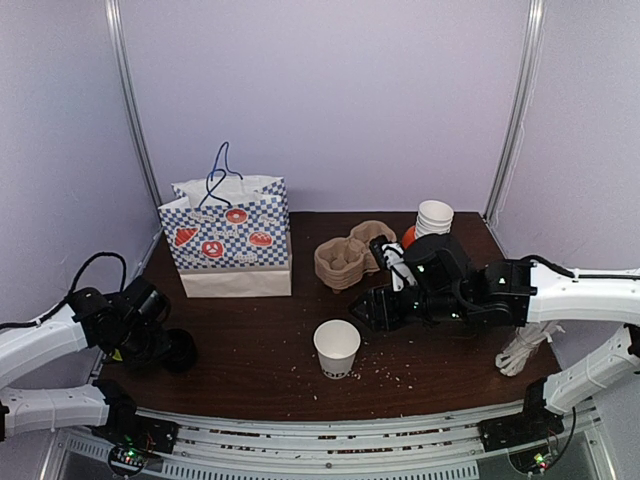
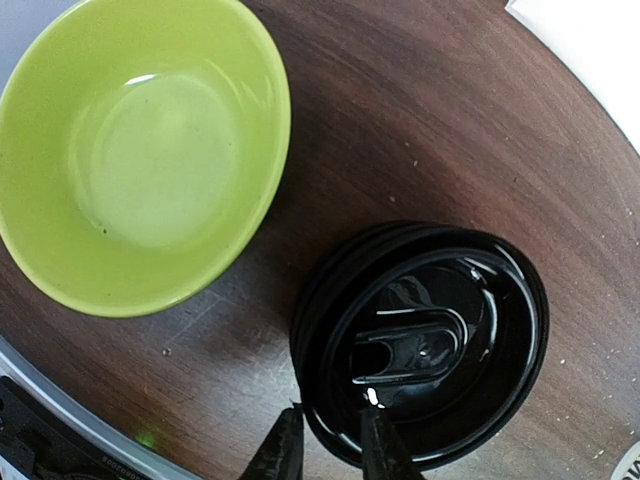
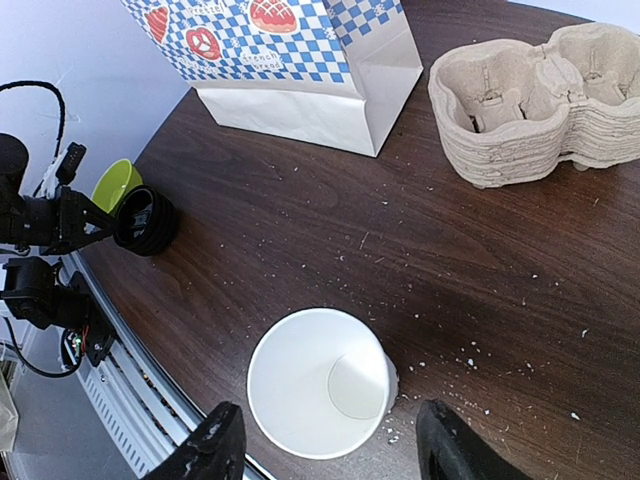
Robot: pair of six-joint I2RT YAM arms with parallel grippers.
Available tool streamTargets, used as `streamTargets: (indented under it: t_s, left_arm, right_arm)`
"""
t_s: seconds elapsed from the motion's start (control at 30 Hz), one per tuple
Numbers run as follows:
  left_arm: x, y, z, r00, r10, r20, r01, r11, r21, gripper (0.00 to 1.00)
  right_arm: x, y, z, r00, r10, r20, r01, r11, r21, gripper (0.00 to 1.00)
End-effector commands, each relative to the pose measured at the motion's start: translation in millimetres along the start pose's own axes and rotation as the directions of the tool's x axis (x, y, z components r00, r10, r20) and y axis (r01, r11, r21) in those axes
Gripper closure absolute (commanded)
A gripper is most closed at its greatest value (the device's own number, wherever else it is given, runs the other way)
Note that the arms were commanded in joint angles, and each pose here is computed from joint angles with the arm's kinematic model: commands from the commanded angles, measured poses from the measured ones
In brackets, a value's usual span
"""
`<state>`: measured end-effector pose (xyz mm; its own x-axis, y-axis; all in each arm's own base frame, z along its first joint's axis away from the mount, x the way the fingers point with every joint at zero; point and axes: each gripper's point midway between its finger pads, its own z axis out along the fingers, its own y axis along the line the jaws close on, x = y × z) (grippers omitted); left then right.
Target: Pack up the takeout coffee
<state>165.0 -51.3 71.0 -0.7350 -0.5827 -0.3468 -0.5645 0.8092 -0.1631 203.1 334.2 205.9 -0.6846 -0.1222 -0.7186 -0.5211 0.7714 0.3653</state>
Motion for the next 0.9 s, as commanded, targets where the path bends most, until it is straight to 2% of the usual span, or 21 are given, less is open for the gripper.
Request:
streamTargets:
  t_s: [0.0,0.23,0.87]
  left_arm:
    - [-3.0,-1.3,0.9,1.000,-0.018,0.015,0.018,1.000,0.008,0.83]
    - [-3.8,-4.1,-3.2,1.000,-0.018,0.016,0.017,0.999,0.032,1.00]
    - [-0.4,-62.5,-32.5,0.999,0.046,-0.029,-0.038,0.969,0.246,1.00]
  right_arm:
    - [-2.5,0.6,-6.9,1.000,-0.002,0.020,0.003,1.000,-0.009,0.41]
    - [-3.9,1.5,-8.5,1.000,-0.001,0.024,0.002,1.000,-0.012,0.41]
    - [-7.9,4.7,-5.6,1.000,-0.004,0.021,0.004,1.000,-0.010,0.42]
